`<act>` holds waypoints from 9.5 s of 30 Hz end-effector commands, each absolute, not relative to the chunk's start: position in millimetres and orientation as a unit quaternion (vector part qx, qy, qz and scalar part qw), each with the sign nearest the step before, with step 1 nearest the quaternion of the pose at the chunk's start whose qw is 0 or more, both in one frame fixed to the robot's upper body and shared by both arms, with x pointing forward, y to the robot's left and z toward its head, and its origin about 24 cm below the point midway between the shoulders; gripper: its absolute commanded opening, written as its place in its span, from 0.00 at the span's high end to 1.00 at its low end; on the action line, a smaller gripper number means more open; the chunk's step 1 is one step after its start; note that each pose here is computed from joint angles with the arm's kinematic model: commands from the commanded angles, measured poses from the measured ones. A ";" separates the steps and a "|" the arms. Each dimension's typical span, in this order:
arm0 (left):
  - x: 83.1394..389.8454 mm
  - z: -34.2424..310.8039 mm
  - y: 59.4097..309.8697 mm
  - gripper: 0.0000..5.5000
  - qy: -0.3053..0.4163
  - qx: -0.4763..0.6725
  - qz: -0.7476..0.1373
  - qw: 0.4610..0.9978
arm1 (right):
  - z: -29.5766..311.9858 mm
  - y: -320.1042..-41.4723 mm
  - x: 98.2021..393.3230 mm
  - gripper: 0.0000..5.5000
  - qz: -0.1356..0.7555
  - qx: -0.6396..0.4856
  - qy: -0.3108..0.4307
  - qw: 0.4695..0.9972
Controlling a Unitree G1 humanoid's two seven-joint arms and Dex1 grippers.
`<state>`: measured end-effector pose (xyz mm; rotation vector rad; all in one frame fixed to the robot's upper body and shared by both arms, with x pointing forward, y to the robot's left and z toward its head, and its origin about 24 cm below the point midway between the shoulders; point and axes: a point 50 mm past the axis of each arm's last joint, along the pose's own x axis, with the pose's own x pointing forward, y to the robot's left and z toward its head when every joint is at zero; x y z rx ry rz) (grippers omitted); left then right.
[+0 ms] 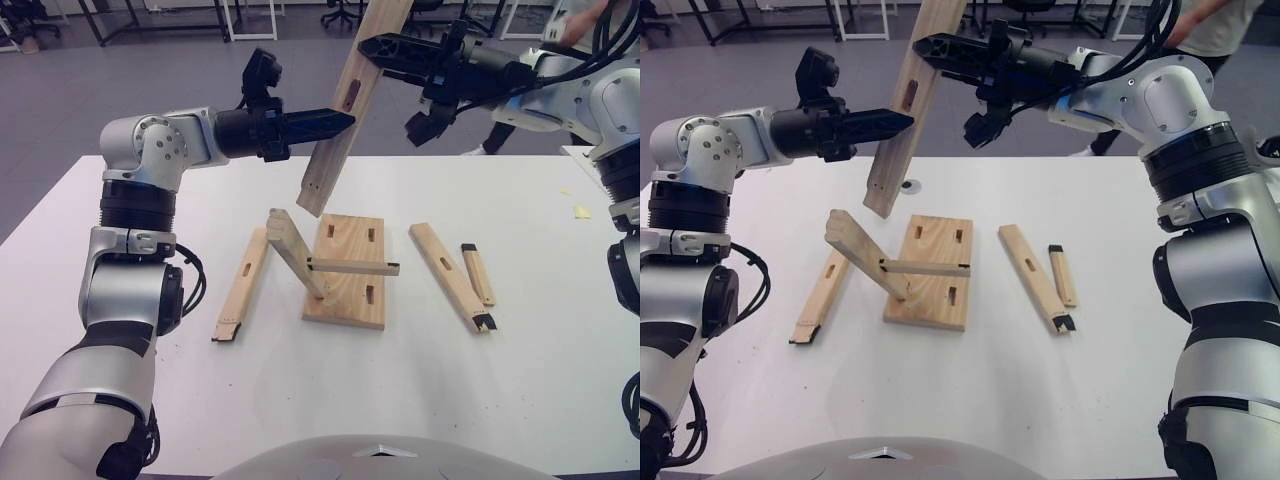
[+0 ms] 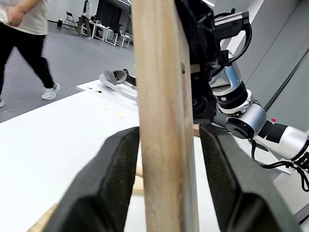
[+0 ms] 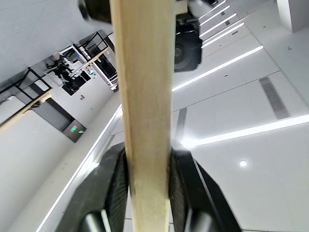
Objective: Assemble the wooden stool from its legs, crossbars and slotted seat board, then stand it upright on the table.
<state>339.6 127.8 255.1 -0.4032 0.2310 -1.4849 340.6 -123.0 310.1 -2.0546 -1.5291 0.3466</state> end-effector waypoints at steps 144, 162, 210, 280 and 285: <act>242.4 82.0 158.3 0.50 0.172 0.070 -0.289 0.939 | 156.2 -173.8 195.7 0.81 0.043 0.276 0.100 0.955; 253.8 124.3 138.0 0.50 0.079 0.056 -0.280 0.955 | 138.3 -190.5 192.6 0.81 -0.006 0.079 0.160 0.984; 243.4 170.2 76.6 0.50 -0.006 0.164 -0.427 0.889 | 110.3 -192.6 189.1 0.81 0.055 0.120 0.191 0.973; 253.9 253.3 116.0 0.50 -0.230 -0.134 -0.350 0.898 | 258.3 -186.8 244.4 0.51 0.254 0.135 -0.170 0.943; 244.9 240.2 162.7 0.50 -0.206 -0.181 -0.172 0.946 | 215.2 -237.3 246.1 0.51 0.061 0.068 -0.060 0.994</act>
